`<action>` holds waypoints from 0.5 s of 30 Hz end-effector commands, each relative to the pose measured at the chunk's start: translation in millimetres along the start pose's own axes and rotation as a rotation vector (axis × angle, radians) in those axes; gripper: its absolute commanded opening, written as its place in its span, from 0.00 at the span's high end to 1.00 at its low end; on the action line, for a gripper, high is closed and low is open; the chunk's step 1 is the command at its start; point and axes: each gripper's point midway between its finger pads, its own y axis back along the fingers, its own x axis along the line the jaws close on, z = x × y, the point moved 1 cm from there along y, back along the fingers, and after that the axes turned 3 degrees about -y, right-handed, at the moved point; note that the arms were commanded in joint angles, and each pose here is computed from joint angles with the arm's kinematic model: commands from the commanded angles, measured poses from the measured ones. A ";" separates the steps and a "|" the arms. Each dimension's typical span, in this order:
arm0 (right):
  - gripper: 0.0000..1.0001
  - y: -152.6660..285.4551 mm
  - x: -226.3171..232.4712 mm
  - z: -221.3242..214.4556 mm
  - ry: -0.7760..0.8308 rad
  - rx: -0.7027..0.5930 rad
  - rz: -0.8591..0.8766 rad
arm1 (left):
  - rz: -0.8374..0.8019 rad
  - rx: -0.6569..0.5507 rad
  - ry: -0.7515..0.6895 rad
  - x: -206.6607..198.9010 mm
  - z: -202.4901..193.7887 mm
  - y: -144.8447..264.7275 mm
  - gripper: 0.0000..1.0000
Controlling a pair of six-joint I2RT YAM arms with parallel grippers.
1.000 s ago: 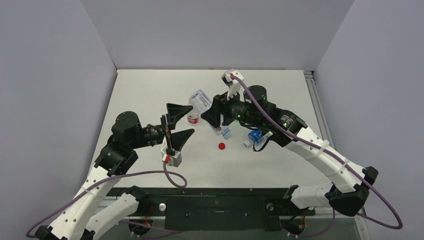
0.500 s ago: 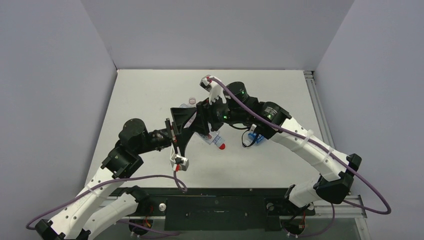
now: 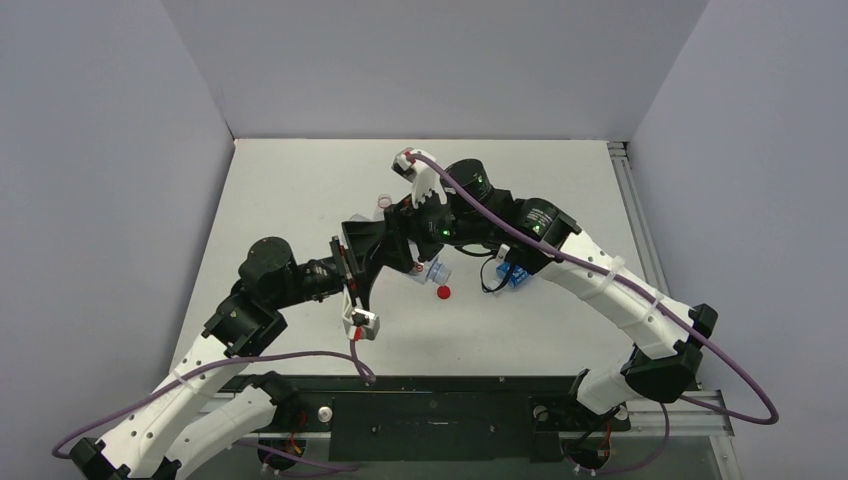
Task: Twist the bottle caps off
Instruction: Pick up the plastic bottle at the center of the board.
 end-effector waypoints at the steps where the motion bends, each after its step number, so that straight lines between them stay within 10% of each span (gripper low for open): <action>1: 0.39 25.7 -1.7 30.4 0.023 -0.112 -0.031 | 0.047 0.018 0.011 19.7 1.7 6.1 0.44; 8: 0.22 48.0 -15.7 52.1 0.021 -0.181 -0.102 | 0.072 0.059 0.063 15.5 -6.0 7.1 0.58; 15: 0.16 107.6 -25.9 104.0 -0.009 -0.468 -0.154 | 0.199 0.102 0.487 12.4 -16.0 7.2 0.64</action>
